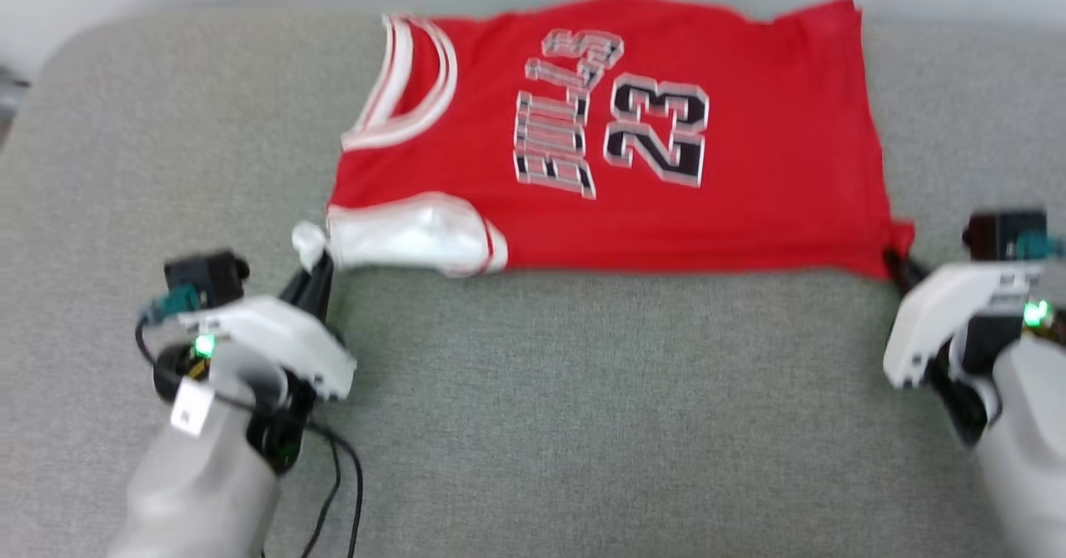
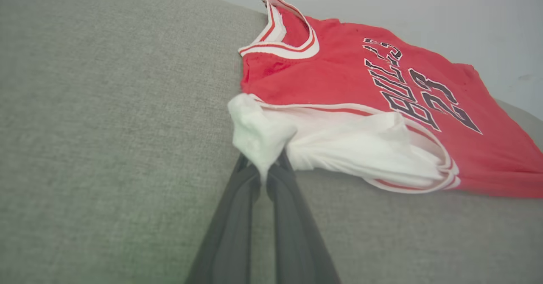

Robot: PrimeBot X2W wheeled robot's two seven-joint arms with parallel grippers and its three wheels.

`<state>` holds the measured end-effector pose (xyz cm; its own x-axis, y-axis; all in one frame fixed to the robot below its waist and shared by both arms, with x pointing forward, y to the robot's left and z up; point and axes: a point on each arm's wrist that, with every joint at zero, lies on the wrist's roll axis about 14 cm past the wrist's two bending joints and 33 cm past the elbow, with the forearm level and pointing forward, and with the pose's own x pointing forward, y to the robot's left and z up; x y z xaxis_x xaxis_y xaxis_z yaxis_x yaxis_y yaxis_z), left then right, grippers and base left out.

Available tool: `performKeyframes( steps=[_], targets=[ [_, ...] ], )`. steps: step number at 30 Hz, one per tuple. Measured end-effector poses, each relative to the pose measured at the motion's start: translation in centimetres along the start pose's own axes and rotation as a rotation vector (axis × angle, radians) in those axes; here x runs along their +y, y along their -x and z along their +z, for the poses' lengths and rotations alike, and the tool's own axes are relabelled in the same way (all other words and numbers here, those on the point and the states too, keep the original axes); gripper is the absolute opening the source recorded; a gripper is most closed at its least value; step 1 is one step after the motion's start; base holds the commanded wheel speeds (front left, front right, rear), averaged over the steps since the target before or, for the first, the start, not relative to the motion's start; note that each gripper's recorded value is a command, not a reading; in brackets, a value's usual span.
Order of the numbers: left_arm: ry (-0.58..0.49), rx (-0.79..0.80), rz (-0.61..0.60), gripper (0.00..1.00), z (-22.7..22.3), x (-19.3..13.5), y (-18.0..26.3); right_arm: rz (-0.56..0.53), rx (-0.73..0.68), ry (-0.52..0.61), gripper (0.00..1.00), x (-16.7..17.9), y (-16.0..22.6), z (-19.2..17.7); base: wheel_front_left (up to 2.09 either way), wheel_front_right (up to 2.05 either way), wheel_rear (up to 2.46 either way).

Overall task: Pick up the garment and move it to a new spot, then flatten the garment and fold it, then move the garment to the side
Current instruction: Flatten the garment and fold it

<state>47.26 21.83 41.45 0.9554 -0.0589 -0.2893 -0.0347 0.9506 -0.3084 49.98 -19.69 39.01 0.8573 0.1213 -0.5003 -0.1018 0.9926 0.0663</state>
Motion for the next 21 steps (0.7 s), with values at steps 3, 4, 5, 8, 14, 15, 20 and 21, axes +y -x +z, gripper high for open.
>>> performKeyframes(
  steps=[3, 4, 5, 8, 14, 15, 20, 21],
  targets=[
    [0.007, 0.009, 0.011, 0.00, -1.1, 0.4, 2.7, -0.005, 0.012, -0.026, 0.00, -0.2, 2.4, -1.6, 0.00, 0.00, 0.00],
    [0.012, 0.015, 0.015, 0.00, -1.5, 0.5, 3.6, -0.008, 0.010, -0.043, 0.00, -0.3, 3.1, -2.0, 0.00, 0.00, 0.00],
    [0.015, 0.018, 0.022, 0.00, -1.8, 0.6, 4.5, -0.009, 0.005, -0.044, 0.00, -0.3, 3.9, -2.3, 0.00, 0.00, 0.00],
    [0.021, 0.030, 0.047, 0.00, -2.8, 1.2, 7.1, -0.016, 0.002, -0.057, 0.00, -0.5, 6.1, -3.3, 0.00, 0.00, 0.00],
    [0.046, 0.076, 0.099, 0.00, -5.1, 1.6, 12.4, -0.039, 0.006, -0.064, 0.00, -1.0, 10.3, -5.2, 0.00, 0.00, 0.00],
    [0.045, 0.078, 0.107, 0.00, -5.3, 1.6, 13.3, -0.041, 0.010, -0.068, 0.00, -1.0, 11.0, -5.6, 0.00, 0.00, 0.00],
    [0.064, 0.129, 0.149, 0.00, -6.4, 2.0, 17.7, -0.063, 0.025, -0.082, 0.00, -0.9, 14.6, -7.0, 0.00, 0.00, 0.00],
    [0.075, 0.136, 0.155, 0.00, -6.5, 1.9, 18.5, -0.072, 0.032, -0.084, 0.00, -1.0, 15.2, -7.2, 0.00, 0.00, 0.00]
  ],
)
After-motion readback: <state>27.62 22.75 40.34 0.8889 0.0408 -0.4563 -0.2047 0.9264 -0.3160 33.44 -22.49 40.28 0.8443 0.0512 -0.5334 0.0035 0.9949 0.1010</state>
